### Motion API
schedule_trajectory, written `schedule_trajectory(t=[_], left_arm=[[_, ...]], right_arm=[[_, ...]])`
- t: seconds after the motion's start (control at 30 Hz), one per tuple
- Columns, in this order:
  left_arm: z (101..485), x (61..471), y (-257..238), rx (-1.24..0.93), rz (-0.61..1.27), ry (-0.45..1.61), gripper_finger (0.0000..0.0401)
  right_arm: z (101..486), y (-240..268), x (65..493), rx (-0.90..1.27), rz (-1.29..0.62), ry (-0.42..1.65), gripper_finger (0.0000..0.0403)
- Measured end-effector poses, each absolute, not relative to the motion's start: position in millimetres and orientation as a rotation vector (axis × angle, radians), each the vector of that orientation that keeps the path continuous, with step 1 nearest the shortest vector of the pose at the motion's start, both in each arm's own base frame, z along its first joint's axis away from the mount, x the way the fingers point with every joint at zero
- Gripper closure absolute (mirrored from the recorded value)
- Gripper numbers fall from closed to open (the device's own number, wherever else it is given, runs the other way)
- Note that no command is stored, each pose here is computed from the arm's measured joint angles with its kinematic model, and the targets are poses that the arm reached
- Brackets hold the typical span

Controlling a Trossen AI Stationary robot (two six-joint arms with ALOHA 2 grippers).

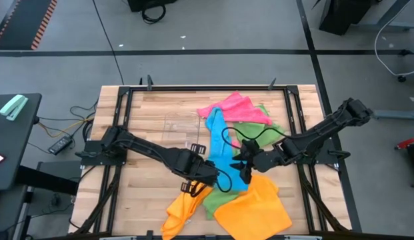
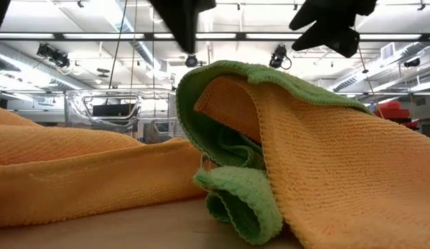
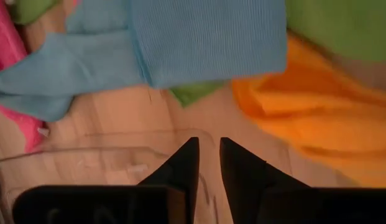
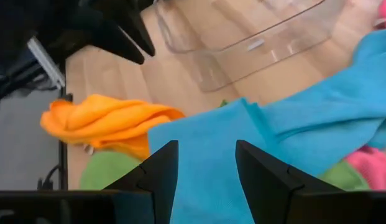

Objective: Fold microfiber towels
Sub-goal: Fold the left blue towel

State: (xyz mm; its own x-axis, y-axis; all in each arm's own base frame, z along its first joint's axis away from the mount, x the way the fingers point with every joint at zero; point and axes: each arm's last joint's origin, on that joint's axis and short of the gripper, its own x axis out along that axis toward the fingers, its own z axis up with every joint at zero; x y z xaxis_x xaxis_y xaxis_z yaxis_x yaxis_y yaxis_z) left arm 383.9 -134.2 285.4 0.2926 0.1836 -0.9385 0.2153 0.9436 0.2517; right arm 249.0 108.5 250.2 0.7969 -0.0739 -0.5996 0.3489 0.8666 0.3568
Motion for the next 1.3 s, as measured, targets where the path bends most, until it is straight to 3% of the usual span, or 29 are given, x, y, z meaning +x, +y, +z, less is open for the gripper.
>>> schedule_trajectory(t=[0.33, 0.67, 0.87, 1.1, 1.3], left_arm=[[268, 418, -166, 0.19, -0.045, 1.029, 0.0313], [220, 421, -196, 0.08, -0.09, 1.171, 0.0235], [210, 421, -201, 0.127, -0.019, 1.157, 0.021], [211, 421, -204, 0.202, 0.098, 1.081, 0.021], [197, 427, -208, 0.201, 0.1, 1.07, 0.0196]], right_arm=[[232, 135, 245, 0.387, -0.155, 0.711, 0.0233], [231, 132, 231, 0.343, -0.177, 0.808, 0.0226], [222, 135, 232, 0.285, -0.136, 0.873, 0.0185], [217, 145, 232, 0.205, -0.07, 0.879, 0.012], [194, 172, 235, 0.071, 0.015, 0.892, 0.0103]])
